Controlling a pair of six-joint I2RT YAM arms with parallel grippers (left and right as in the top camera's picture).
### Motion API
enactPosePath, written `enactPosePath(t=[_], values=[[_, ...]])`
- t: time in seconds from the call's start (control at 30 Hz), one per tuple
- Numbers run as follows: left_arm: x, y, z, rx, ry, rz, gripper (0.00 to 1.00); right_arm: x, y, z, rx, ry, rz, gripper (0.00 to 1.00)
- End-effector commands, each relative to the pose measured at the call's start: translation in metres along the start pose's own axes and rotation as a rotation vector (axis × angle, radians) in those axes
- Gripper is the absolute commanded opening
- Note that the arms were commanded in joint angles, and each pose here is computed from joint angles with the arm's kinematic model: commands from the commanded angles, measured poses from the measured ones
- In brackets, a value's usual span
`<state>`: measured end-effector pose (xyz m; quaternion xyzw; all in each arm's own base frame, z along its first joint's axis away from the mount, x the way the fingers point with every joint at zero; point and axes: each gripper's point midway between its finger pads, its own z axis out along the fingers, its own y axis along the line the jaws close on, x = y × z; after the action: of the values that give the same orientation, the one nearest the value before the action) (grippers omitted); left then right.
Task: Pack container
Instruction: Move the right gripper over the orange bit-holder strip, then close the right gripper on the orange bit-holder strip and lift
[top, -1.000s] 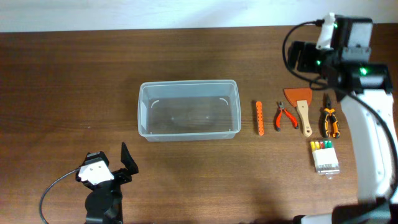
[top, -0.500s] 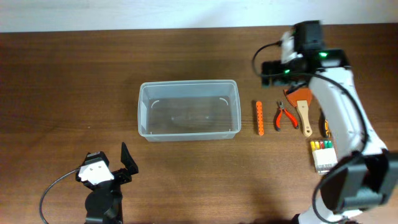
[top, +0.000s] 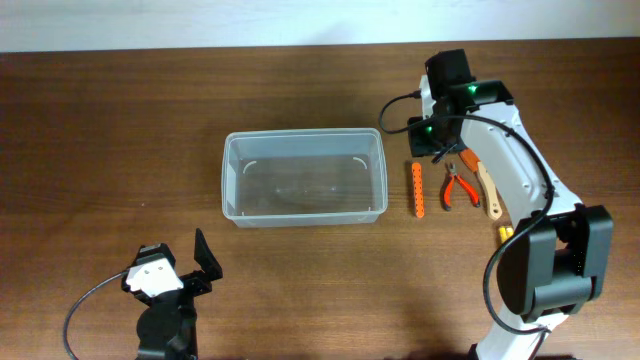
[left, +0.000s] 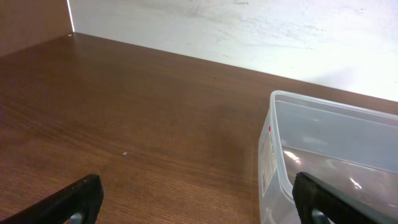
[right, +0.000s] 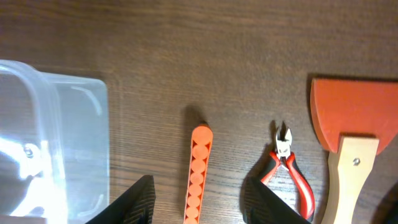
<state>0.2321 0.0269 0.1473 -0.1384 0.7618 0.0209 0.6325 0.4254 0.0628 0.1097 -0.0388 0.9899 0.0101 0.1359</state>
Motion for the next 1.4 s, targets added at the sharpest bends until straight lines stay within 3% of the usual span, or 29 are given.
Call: enactPosePath(t=[0.0, 0.27, 1.37], values=[[0.001, 0.000, 0.000, 0.000, -0.002, 0.009, 0.99, 0.011, -0.009, 0.014, 0.045, 0.032, 0.044, 0.46], [0.001, 0.000, 0.000, 0.000, -0.002, 0.009, 0.99, 0.036, -0.010, 0.039, 0.048, 0.088, 0.042, 0.53], [0.001, 0.000, 0.000, 0.000, -0.002, 0.009, 0.99, 0.073, 0.000, 0.073, -0.011, 0.144, 0.053, 0.52]])
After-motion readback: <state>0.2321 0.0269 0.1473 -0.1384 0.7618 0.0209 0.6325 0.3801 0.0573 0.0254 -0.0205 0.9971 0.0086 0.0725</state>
